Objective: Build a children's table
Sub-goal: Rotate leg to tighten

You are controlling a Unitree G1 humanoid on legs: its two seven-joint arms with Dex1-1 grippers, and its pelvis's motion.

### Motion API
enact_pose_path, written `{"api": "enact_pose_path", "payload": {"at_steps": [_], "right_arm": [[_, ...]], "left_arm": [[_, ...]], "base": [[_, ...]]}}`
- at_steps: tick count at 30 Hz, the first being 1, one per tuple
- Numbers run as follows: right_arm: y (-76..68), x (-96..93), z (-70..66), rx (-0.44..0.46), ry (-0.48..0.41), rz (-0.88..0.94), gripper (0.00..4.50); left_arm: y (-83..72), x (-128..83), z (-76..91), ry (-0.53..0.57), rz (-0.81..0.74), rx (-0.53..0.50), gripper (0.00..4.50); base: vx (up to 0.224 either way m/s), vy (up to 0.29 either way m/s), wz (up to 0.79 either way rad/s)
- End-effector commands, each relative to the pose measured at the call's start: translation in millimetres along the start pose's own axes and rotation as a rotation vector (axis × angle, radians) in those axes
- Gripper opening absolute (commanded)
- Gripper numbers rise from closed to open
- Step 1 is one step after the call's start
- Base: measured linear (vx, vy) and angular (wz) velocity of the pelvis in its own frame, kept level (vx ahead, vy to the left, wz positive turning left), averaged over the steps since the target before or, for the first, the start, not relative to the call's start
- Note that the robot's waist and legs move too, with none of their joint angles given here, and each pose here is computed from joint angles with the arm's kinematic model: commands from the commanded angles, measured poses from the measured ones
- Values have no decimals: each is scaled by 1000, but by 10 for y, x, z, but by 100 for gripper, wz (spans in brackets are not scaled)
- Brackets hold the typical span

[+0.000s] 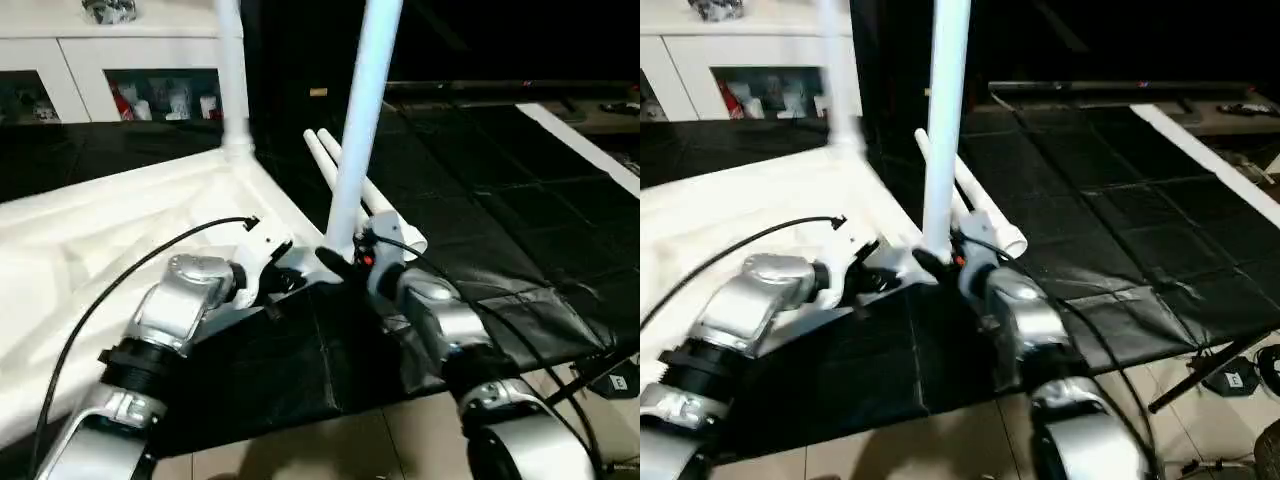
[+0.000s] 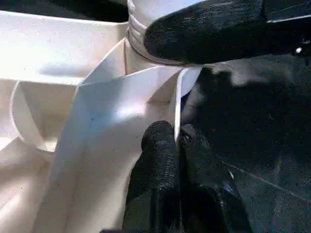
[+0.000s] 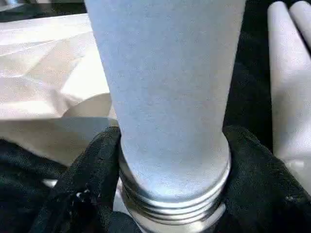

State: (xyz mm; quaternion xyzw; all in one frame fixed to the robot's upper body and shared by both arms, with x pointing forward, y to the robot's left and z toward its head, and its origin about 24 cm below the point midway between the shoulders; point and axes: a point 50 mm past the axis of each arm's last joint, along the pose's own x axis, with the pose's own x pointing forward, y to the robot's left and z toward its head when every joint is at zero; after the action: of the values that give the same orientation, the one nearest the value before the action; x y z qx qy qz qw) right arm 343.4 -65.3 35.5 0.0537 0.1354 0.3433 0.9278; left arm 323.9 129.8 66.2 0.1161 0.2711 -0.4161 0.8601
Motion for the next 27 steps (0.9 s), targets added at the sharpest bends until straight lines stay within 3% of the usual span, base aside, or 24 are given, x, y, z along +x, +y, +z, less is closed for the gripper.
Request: {"api": "enact_pose_path", "payload": {"at_steps": [1,2,9,15,20,23,27], "right_arm": [[351,142,-197,38,82,128,309],[344,140,-190,34,75,125,344],[255,109,-173,11,58,93,391],[120,-39,-83,-12,11,191,442],[21,-261,-43,-115,15,344,447],[-45,-443,48,-171,2,471,447],[-102,-577,101,-252,54,580,447]], "left_arm": [[-184,47,368,-128,-47,82,0],[-199,52,369,-124,-53,87,0],[-178,5,319,-104,-72,120,0],[-75,-139,128,-37,-150,228,0],[32,-291,2,3,-222,276,0],[59,-383,-68,22,-310,324,0],[75,-433,-130,65,-386,360,0]], "base": [[0,0,0],[0,0,0],[0,0,0],[0,0,0],[0,0,0],[0,0,0],[0,0,0]]}}
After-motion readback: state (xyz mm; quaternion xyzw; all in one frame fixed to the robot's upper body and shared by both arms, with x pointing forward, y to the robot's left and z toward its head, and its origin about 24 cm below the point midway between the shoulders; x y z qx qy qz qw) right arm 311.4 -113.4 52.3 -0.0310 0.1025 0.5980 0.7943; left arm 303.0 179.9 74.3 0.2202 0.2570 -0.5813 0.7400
